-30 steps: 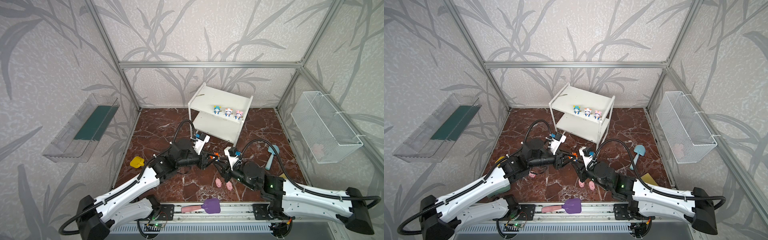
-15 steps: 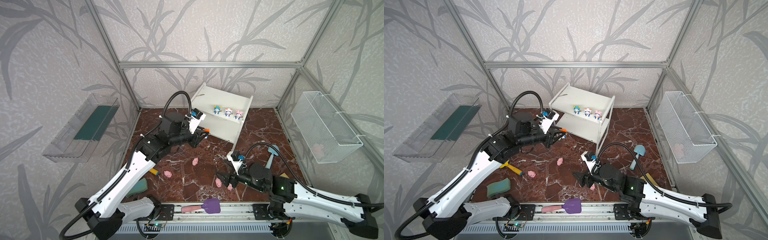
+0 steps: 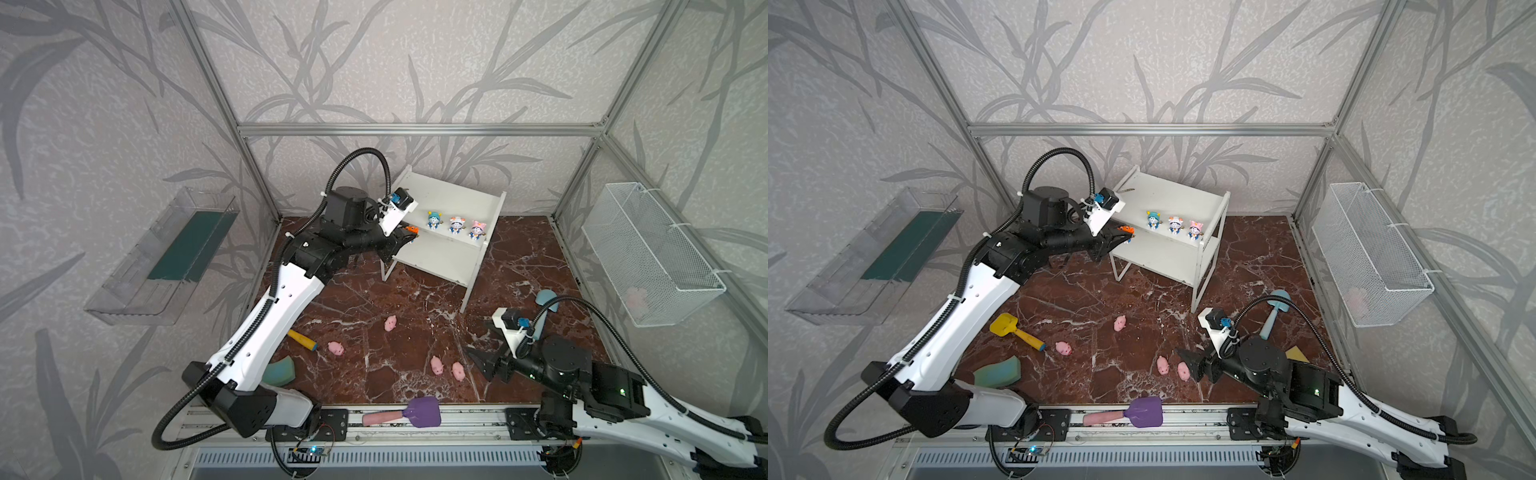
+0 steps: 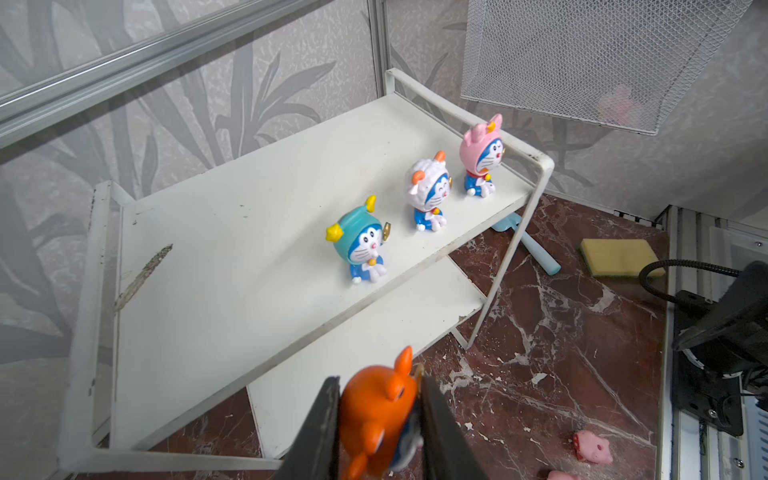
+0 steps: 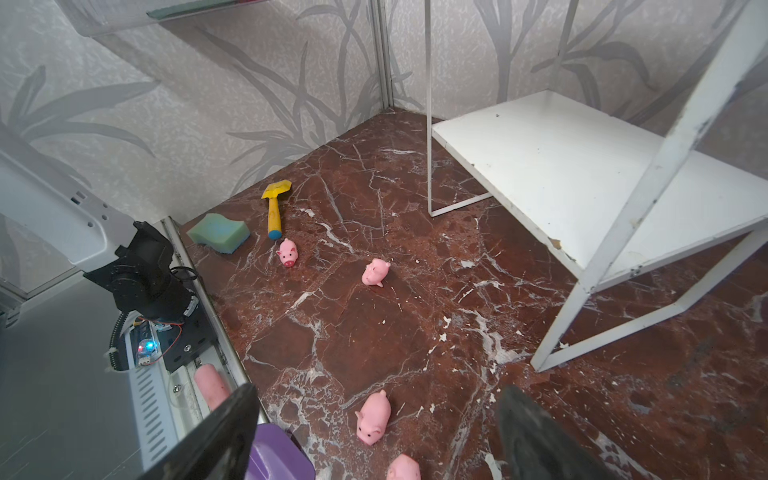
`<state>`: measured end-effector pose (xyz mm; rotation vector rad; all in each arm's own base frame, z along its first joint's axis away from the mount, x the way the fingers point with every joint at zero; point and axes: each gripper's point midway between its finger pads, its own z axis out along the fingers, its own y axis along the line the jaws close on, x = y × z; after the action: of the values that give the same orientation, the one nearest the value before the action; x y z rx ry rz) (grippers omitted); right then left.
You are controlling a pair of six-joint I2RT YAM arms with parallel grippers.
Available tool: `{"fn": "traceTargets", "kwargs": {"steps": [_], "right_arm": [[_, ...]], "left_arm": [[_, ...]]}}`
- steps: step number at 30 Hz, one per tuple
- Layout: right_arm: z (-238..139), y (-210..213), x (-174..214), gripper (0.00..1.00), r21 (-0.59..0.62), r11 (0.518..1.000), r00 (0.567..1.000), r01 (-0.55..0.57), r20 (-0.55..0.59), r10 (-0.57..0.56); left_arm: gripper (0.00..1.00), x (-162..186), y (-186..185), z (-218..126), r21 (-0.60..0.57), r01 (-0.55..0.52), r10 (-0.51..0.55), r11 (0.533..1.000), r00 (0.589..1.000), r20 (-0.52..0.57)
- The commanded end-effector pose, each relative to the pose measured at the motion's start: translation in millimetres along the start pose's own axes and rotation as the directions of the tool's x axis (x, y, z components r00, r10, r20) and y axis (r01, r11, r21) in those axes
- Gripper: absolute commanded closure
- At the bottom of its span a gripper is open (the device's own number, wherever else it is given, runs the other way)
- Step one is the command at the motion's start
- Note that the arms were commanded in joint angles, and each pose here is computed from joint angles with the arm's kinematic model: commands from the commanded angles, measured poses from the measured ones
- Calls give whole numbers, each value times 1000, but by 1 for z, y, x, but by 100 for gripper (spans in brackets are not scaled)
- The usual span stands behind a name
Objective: Place and organize the plastic toys onto the shelf
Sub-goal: 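Lower the figurine beside the teal-headed Doraemon and open the left gripper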
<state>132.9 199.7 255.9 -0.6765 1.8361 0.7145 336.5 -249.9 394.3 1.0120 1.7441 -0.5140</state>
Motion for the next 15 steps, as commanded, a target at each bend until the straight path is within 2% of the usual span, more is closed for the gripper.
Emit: {"fn": "traceTargets", "kwargs": {"steps": [1,8,15], "right_arm": [[-11,-9,-4,10,42,999,1000,29,-2,-29],[-16,-12,-12,9,58,997,998,51,19,-52],[-14,-9,-21,8,58,995,997,76,21,-77]], "left_arm": [[86,-12,14,1,9,-55,55,998,998,38],[87,-4,35,17,26,-20,19,999,999,47],[87,-9,39,24,53,-14,10,998,997,80]]}}
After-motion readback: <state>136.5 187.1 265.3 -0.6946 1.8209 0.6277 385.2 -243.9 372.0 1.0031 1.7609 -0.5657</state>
